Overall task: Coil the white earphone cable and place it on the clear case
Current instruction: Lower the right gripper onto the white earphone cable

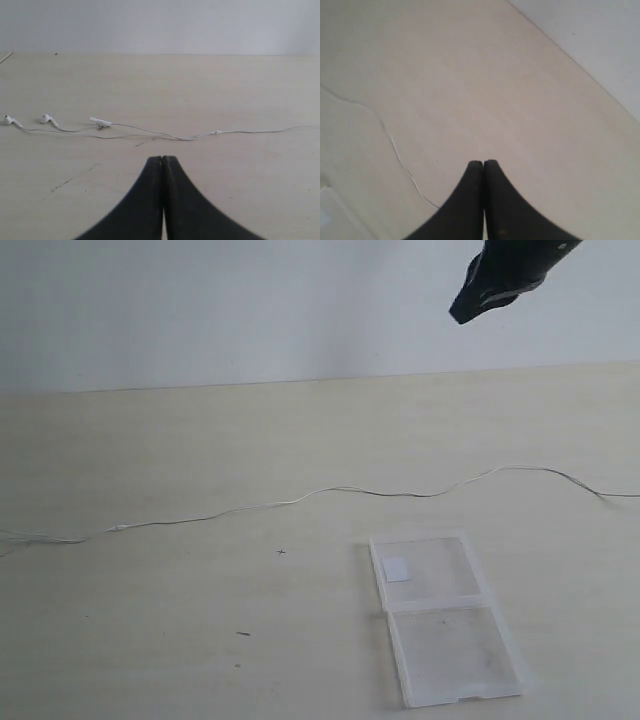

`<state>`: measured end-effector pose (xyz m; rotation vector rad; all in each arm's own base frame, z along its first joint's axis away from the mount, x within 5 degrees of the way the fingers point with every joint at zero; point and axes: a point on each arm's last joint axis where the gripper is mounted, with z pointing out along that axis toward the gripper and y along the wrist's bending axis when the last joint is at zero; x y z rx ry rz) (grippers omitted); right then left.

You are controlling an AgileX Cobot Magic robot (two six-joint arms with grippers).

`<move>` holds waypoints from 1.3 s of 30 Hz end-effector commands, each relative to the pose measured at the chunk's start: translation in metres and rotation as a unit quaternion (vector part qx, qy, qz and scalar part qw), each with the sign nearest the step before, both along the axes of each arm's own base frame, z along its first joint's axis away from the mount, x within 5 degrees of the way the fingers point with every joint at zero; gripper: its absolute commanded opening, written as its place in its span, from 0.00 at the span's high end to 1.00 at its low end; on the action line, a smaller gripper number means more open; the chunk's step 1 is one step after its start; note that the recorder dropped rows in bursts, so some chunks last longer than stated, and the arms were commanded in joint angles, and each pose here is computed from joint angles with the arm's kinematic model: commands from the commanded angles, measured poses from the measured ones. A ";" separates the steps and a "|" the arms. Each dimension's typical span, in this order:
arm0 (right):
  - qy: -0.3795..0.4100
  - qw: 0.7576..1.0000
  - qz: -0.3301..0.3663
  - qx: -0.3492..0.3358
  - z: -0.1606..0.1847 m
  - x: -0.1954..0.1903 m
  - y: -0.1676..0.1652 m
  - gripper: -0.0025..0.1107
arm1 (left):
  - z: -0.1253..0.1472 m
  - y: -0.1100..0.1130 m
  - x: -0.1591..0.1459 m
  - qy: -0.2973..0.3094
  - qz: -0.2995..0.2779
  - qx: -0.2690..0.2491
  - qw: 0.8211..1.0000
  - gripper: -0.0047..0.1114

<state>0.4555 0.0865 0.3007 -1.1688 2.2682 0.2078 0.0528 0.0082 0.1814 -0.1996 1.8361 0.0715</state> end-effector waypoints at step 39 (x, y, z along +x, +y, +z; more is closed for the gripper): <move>0.079 0.963 0.202 -0.162 -0.175 0.000 0.131 0.64 | 0.000 0.000 0.000 -0.005 0.000 0.000 1.000 0.96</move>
